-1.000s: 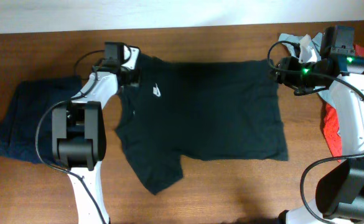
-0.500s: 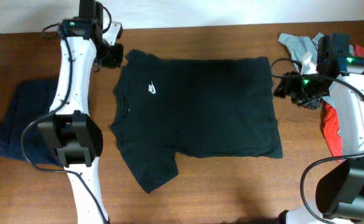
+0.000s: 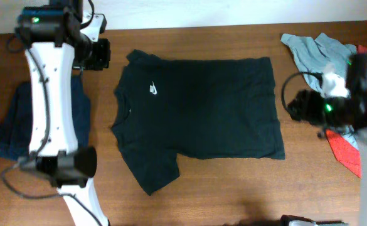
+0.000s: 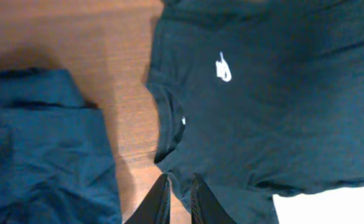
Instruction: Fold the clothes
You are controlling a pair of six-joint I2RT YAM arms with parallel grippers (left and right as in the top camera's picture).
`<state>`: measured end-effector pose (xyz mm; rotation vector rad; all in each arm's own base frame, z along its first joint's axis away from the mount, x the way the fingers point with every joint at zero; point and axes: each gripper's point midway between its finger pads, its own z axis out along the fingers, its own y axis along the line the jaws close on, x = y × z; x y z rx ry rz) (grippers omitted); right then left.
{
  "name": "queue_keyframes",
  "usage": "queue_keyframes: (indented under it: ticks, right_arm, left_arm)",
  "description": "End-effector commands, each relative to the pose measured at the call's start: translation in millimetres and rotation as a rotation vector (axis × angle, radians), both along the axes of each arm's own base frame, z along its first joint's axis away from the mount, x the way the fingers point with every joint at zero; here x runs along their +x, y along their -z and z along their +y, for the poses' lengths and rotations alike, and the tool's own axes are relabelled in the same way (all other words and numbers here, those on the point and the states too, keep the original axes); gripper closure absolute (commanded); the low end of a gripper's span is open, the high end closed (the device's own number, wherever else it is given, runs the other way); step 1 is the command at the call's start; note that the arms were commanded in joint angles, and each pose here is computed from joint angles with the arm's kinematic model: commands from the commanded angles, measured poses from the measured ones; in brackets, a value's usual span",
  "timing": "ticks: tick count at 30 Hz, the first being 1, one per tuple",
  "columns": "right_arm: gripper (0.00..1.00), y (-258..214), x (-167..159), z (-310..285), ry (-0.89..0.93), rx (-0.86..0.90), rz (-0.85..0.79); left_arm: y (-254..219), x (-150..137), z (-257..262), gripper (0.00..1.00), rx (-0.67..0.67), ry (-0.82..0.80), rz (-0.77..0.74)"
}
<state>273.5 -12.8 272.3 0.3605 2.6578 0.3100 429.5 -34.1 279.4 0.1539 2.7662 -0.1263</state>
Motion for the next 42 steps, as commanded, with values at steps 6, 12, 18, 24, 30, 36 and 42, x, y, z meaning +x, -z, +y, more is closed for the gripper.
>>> queue_keyframes:
  ticks: [6,12,18,24,30,36,42]
  right_arm:
    - [0.24,-11,-54,-6,0.111,-0.073,-0.083]
    - [0.08,70,-61,-8,0.173,-0.044,0.071]
    - [0.06,153,-55,1,0.179,0.046,0.293]
    - [0.03,197,-45,1,0.198,0.085,0.461]
    - [0.04,221,-38,9,0.193,0.147,0.533]
    - [0.04,223,-31,8,0.191,0.15,0.51]
    - [0.04,223,-31,8,0.183,0.147,0.506]
  left_arm:
    - [-32,-106,15,0.76,0.197,-0.18,-0.026]
    - [64,-149,3,0.66,0.124,-0.165,0.13]
    - [178,-208,-45,0.63,-0.152,-0.079,0.397]
    - [233,-259,-58,0.51,-0.251,-0.076,0.554]
    - [266,-268,-57,0.29,-0.265,-0.13,0.547]
    - [277,-247,-61,0.35,-0.286,-0.178,0.501]
    - [296,-250,-63,0.67,-0.286,-0.214,0.577]
